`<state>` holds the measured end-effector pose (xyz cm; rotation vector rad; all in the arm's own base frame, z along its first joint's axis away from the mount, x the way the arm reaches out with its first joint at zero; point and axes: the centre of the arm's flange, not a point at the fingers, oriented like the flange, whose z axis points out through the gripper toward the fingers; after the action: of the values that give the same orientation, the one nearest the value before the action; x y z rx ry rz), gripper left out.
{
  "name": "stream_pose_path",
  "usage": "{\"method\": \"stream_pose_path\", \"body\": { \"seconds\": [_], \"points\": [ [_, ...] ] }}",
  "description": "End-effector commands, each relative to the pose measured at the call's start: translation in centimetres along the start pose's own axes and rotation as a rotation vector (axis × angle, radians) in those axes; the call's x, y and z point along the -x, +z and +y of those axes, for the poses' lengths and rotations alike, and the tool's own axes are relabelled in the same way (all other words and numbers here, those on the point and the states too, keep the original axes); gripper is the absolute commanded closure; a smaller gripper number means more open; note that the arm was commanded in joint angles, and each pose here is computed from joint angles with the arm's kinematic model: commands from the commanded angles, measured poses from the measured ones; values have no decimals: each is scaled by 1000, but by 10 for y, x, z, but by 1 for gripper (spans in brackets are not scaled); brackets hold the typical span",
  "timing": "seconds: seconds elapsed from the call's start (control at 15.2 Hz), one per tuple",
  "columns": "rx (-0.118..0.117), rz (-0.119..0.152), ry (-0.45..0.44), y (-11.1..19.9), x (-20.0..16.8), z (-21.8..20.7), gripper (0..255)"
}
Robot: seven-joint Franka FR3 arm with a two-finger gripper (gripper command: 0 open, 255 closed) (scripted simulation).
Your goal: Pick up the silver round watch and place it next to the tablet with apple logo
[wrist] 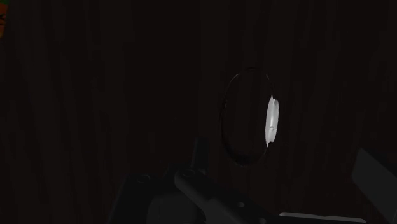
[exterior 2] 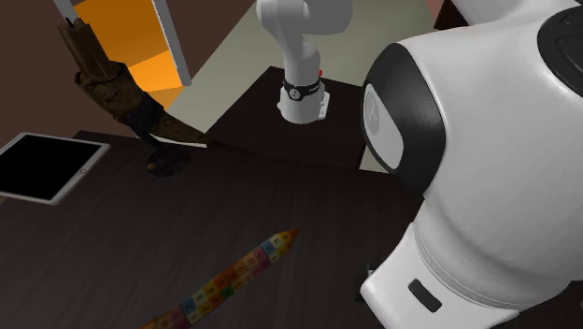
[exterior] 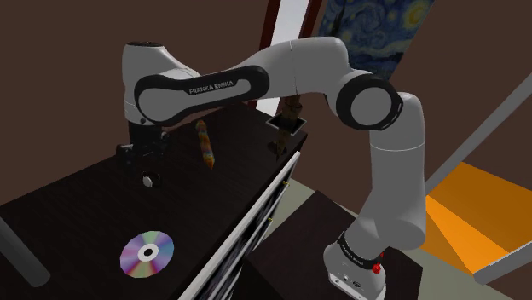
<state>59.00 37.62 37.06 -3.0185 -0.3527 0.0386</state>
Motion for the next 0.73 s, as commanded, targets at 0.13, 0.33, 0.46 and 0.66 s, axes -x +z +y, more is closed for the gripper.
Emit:
{"method": "stream_pose_path", "body": {
  "seconds": [0.13, 0.33, 0.46, 0.66],
  "points": [
    [0, 0, 0, 19, 0, -1, 0],
    [0, 0, 0, 19, 0, -1, 0],
    [0, 0, 0, 19, 0, -1, 0],
    [0, 0, 0, 19, 0, -1, 255]
  ]
}}
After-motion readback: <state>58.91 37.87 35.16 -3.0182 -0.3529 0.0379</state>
